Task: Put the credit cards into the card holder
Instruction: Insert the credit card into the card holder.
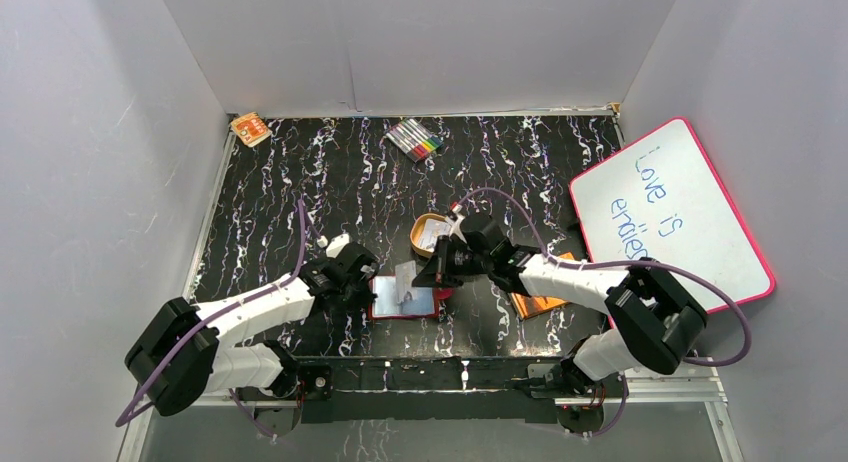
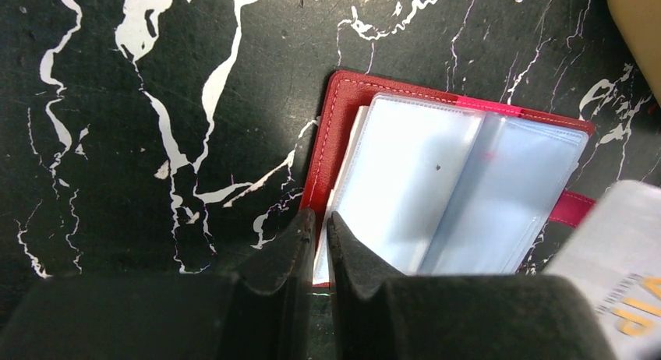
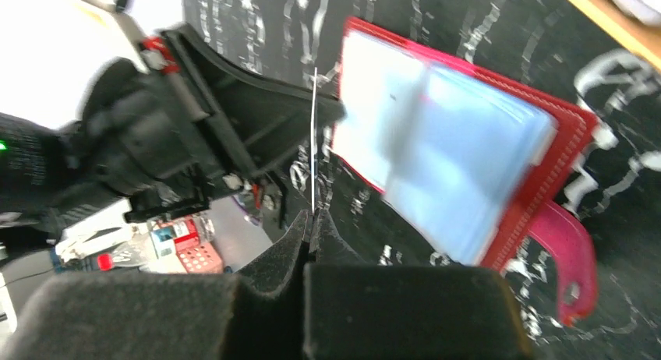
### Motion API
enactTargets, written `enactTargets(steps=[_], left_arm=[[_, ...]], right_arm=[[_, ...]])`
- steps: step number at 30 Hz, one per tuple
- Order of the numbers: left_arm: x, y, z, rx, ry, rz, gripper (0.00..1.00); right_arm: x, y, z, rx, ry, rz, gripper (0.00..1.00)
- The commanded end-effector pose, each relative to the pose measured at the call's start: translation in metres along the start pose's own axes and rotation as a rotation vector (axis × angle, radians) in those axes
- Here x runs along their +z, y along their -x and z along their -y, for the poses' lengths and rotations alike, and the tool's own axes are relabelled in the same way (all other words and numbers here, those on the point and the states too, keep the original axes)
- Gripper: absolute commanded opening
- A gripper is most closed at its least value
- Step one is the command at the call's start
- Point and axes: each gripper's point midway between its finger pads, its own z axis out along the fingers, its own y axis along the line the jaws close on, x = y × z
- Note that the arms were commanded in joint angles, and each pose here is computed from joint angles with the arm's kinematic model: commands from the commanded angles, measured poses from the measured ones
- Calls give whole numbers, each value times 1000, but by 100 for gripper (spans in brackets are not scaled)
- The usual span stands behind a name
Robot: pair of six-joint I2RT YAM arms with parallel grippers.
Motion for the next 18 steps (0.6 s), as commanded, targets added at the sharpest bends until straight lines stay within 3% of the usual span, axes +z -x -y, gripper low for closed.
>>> enactTargets(steps=[1,18], left_arm=[[-2,-4,-14,-7,39,-7,10],[-4,-6,-19,-9,51,-9,8]], right_arm=[[0,19,-44,-13,125,37,0],[29,-1,16,93,-45,-17,0]])
